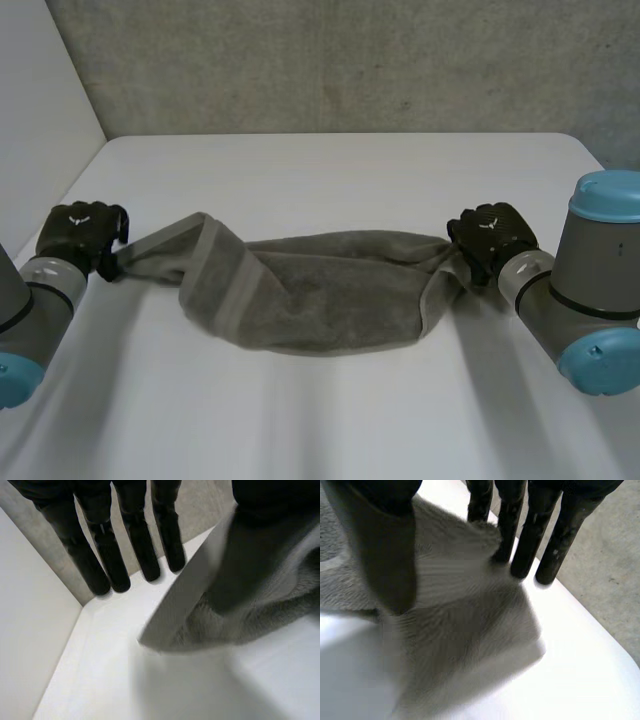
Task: Fold the towel.
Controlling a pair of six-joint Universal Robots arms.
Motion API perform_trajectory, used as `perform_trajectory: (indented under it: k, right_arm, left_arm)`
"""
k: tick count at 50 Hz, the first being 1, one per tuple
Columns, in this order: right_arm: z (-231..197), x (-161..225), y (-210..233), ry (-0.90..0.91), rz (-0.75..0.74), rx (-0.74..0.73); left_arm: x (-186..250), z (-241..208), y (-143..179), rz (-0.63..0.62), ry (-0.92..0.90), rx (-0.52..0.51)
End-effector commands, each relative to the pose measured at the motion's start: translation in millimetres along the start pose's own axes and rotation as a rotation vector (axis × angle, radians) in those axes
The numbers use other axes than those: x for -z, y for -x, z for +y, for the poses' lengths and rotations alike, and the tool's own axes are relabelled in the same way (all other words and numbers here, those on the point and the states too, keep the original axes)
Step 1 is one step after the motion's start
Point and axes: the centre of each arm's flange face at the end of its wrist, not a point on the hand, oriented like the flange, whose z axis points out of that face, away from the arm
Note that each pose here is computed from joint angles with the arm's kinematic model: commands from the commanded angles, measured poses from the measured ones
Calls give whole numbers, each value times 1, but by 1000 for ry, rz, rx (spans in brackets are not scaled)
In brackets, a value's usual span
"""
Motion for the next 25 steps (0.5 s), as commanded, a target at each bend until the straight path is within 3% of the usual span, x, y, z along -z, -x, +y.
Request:
perform_trajectory:
  k: [1,10,15,25]
  right_arm:
    - [-2,11,-1,-3,-23,13]
    - [3,45,13,-27,-163,127]
    - [20,65,15,-23,-205,212]
    - [27,57,9,-62,-174,235]
  left_arm:
    - [11,-4,-4,17,-5,0]
    - [52,-24,-9,82,-95,-9]
    - [88,-26,-23,232,-160,-14]
    - [102,-2,-49,434,-110,4]
